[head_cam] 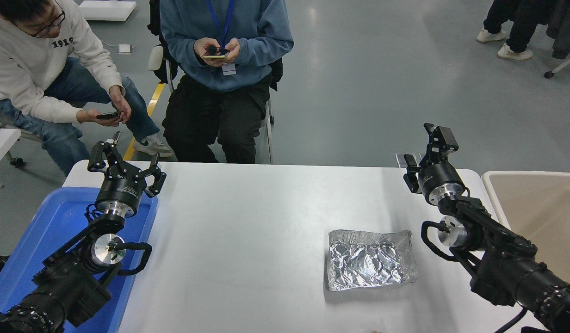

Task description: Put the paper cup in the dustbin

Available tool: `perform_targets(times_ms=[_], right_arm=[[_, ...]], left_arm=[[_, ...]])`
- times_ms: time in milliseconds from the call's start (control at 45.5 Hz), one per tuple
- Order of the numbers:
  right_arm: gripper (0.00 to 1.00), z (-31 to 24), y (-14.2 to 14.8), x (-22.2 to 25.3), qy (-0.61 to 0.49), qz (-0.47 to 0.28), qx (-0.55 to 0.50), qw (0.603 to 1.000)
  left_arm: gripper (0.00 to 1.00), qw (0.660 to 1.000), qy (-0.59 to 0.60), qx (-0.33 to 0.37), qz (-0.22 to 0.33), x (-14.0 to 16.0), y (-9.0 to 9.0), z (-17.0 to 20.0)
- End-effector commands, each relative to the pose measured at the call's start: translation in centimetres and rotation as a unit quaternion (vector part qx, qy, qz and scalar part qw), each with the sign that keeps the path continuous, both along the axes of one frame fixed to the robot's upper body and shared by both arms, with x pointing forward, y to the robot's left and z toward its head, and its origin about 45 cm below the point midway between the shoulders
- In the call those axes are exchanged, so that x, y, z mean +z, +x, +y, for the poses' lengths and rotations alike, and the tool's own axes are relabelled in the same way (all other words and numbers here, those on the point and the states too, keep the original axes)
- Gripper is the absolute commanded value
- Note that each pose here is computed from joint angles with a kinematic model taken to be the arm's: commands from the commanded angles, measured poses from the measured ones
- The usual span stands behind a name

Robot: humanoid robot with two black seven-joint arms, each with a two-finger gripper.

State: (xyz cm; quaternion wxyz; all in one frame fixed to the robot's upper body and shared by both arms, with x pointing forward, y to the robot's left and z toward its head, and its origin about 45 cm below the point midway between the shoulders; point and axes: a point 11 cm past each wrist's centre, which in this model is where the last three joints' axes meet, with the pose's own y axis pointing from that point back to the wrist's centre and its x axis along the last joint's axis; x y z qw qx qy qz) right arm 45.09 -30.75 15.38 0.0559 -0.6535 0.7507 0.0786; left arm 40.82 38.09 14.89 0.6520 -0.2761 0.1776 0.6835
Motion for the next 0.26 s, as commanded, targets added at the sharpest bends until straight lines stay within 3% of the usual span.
perform_targets(times_ms=[0, 242], right_arm=[[0.99, -0.18, 0.08, -0.14, 0.031, -0.007, -0.028, 0.999], [0.99, -0.24, 0.04, -0.19, 0.040, -0.007, -0.033, 0.999]], left_arm=[[1.00, 1.000, 0.000, 0.000, 0.000, -0.01, -0.01, 0.00], [1.00, 1.000, 0.000, 0.000, 0.000, -0.01, -0.01, 0.00]])
